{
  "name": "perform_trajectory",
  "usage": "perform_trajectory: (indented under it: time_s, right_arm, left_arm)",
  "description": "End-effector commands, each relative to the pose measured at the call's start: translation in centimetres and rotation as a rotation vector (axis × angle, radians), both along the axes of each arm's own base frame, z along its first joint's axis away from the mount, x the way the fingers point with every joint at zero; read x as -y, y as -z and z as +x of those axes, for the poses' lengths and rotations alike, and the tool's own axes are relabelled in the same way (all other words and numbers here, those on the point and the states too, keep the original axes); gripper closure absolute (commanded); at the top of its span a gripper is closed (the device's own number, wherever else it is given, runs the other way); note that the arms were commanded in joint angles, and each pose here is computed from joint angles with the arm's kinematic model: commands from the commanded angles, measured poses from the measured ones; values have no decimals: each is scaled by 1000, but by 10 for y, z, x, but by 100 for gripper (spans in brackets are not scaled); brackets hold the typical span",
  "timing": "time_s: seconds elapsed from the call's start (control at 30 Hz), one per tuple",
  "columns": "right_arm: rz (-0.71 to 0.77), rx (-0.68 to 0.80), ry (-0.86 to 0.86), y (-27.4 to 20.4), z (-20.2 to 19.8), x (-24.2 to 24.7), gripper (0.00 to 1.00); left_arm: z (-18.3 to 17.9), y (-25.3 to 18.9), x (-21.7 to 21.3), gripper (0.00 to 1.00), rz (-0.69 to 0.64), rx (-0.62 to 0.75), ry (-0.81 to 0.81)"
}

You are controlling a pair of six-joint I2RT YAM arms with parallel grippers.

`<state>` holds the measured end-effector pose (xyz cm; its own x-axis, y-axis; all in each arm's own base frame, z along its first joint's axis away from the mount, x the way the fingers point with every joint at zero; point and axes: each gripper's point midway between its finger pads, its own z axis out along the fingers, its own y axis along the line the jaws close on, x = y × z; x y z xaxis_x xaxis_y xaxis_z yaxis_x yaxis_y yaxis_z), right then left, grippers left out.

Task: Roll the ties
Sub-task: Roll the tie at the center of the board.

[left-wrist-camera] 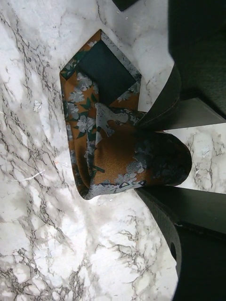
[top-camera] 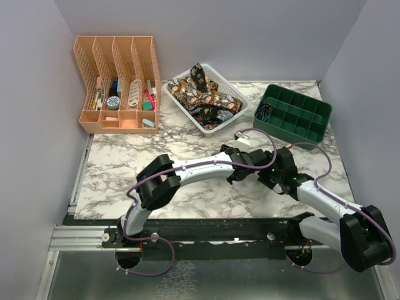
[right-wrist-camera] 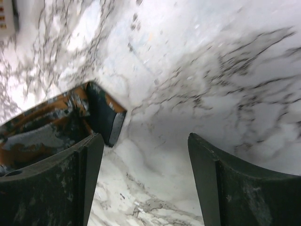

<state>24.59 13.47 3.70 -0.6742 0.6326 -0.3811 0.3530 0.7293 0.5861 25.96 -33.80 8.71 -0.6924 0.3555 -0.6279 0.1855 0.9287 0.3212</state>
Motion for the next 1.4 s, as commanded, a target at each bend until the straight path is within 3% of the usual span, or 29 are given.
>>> perform_trajectory:
  time_s: [0.0,0.17,0.53,0.73,0.93,1.07,1.17,1.27,1.37]
  right_arm:
    - [-42,-124,88,27,-19,30,21]
    - [55,-129,82,26,-15,32,20]
    - [37,-109,52,13,-8,39,18]
    - [12,-100,74,6,-7,50,18]
    - [-29,-43,6,-13,2,51,18]
    - [-30,38,-110,-38,12,41,18]
    - [54,123,-270,-56,14,16,17]
    - [181,158,-389,-66,13,-10,17]
    - [216,159,-441,-65,15,-19,9]
  left_arm:
    - [1,0,-3,51,107,32,-27]
    - [-1,9,16,46,83,12,-27]
    - [-7,25,68,33,-67,-86,24]
    - [-8,2,93,20,-204,-88,68]
    - [-12,-57,116,11,-427,-55,161]
    - [-19,-92,100,6,-517,-3,194]
    - [-21,-106,77,1,-550,32,198]
    - [-19,-93,45,1,-565,-1,187]
    - [-12,-66,8,1,-605,-75,143]
